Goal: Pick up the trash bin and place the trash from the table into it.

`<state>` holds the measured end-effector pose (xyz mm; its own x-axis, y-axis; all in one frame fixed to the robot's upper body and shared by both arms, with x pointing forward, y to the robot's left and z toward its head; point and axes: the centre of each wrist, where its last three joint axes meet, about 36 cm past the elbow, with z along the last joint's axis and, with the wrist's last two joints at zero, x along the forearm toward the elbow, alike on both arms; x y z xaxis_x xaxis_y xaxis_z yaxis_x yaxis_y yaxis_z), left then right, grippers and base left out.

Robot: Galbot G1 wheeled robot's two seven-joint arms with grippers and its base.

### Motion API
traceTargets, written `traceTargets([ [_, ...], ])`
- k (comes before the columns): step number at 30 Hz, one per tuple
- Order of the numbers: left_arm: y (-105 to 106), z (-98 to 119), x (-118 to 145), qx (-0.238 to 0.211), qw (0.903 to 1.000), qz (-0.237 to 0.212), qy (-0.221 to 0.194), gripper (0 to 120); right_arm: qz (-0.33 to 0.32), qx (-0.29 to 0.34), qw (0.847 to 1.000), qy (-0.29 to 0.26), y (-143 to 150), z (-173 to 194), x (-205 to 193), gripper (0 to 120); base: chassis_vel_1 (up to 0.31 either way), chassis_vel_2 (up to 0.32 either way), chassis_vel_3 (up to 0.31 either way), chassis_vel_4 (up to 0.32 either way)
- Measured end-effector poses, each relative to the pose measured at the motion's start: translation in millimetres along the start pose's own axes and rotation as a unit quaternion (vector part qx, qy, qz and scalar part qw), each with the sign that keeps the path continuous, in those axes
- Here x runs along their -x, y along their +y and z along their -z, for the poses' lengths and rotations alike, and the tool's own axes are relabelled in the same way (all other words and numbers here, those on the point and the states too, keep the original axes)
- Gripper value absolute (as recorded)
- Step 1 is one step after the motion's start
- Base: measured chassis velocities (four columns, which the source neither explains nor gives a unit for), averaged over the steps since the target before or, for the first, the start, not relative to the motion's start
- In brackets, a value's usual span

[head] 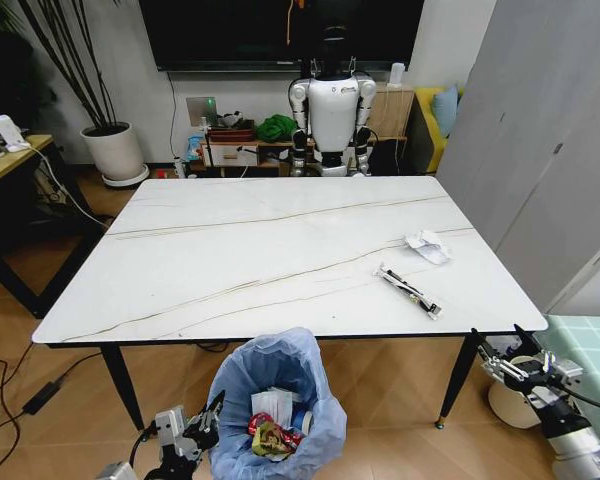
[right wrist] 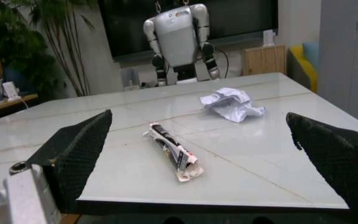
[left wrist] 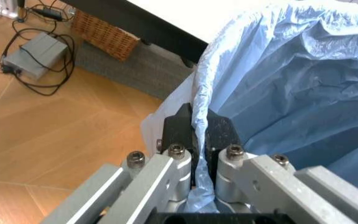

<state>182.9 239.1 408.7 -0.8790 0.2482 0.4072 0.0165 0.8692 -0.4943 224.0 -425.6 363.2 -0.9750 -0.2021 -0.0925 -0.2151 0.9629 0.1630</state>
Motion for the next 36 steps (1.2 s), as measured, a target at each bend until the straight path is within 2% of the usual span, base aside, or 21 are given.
traceTargets([
  [8,-1.9,-0.7,-2.4,0.0,1.0,0.0,0.002,0,0.03,-0.016,0.999,0.013,-4.6,0.3,8.3,100,0.0,0.0,0.0,0.0],
  [13,-3.2,0.9,-4.7,0.004,1.0,-0.003,0.003,0,0.091,-0.046,0.994,0.043,-27.4,32.2,49.5,100,0.0,0.0,0.0,0.0],
  [19,-4.1,0.3,-6.7,0.009,0.9999,-0.008,0.01,0,0.112,-0.042,0.989,0.085,-44.0,50.7,88.9,100,0.0,0.0,0.0,0.0],
  [29,-3.9,-0.5,-12.1,0.013,0.9999,0.0,0.007,0,0.14,-0.033,0.982,0.121,-49.4,47.0,138.6,100,0.0,0.0,0.0,0.0],
  [36,0.7,1.2,-12.9,0.016,0.9998,0.014,-0.001,0,0.163,-0.026,0.974,0.153,-57.2,30.2,176.3,100,0.0,0.0,0.0,0.0],
])
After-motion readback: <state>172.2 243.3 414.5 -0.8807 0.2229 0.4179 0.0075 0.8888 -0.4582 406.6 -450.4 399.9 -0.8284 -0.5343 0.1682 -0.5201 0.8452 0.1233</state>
